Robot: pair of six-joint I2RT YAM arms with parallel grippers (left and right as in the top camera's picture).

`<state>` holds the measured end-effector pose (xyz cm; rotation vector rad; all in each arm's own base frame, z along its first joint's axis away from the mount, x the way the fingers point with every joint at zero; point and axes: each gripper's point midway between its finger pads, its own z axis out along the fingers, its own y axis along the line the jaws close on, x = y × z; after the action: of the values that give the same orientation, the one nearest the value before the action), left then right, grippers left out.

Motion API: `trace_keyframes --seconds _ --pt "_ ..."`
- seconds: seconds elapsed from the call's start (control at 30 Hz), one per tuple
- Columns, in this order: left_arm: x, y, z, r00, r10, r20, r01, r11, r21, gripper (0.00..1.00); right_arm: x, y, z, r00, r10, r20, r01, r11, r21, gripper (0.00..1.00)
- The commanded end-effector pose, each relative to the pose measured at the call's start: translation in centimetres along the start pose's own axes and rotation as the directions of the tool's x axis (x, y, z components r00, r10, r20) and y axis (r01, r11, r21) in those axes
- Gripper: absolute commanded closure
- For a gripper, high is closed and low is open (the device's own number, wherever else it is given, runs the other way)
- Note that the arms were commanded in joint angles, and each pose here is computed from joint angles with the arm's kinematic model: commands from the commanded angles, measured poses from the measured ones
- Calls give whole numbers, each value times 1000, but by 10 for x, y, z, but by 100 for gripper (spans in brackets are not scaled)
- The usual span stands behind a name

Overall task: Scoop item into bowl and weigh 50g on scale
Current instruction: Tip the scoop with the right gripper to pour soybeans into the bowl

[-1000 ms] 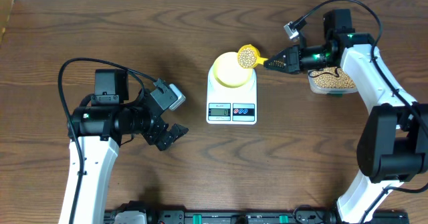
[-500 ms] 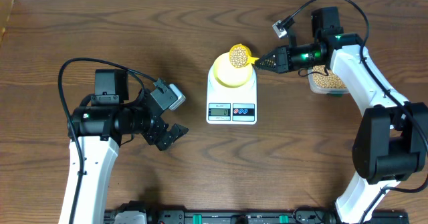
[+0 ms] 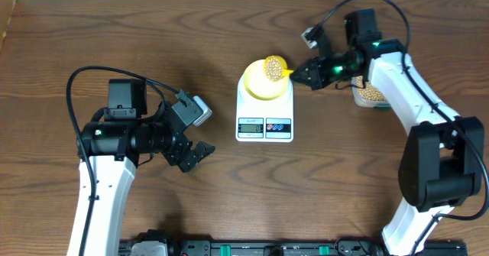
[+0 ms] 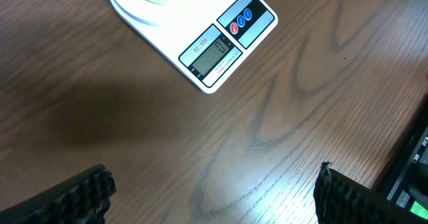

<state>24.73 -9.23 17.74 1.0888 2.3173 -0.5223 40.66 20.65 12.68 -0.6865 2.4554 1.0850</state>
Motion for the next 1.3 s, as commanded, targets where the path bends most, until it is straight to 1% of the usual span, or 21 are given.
trace_keyframes --seconds 0.0,0.17,0.93,1.17,1.23,1.27 --pt "-8 1 -5 999 23 22 -23 1000 -1 2 7 2 15 994 -95 -47 97 995 39 99" --pt "-8 1 -5 999 23 22 -23 1000 -1 2 10 -1 22 990 -116 -80 124 987 105 99" --pt "-8 1 -5 999 23 22 -23 1000 -1 2 5 12 16 990 -127 -66 133 987 88 99" --pt "-8 1 -5 999 23 22 -23 1000 -1 2 2 21 14 987 -151 -58 155 984 87 99" --pt "-8 1 -5 999 23 22 -23 1000 -1 2 -2 25 9 985 -165 -48 169 981 98 99" --pt "-8 1 -5 999 23 22 -23 1000 -1 2 -5 27 5 983 -180 -43 184 975 126 99"
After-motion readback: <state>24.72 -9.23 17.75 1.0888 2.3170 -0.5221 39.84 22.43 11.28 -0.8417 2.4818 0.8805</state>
